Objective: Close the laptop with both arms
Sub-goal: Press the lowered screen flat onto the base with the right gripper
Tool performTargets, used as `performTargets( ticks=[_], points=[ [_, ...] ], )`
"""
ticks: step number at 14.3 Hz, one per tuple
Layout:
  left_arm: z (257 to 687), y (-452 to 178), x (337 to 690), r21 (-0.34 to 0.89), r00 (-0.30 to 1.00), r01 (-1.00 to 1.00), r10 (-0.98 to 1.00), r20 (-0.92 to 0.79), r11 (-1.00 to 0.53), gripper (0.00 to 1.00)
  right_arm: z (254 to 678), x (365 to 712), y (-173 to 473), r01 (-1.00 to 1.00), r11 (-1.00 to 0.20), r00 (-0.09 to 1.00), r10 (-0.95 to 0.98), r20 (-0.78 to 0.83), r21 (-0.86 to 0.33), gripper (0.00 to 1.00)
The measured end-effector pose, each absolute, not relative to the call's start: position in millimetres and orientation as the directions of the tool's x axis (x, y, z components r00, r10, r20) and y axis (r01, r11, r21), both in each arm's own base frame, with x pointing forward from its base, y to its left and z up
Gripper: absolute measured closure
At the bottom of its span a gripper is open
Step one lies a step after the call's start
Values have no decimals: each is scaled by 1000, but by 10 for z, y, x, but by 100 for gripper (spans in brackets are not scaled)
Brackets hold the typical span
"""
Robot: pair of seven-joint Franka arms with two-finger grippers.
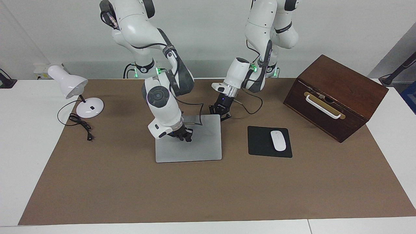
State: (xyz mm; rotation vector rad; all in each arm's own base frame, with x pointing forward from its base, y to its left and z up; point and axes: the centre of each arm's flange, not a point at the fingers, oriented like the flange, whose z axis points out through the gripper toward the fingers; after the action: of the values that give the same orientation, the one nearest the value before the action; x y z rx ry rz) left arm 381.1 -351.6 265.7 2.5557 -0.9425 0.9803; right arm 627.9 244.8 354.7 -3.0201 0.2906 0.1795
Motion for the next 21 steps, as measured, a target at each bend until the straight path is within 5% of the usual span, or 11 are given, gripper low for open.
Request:
performTargets(
  ticks=[21],
  points=[
    [2656,-3516,3810,-18,549,-662,-502,668,-749,99,3311,6218,2476,-196,-975,978,-187,-91,-107,99]
  ],
)
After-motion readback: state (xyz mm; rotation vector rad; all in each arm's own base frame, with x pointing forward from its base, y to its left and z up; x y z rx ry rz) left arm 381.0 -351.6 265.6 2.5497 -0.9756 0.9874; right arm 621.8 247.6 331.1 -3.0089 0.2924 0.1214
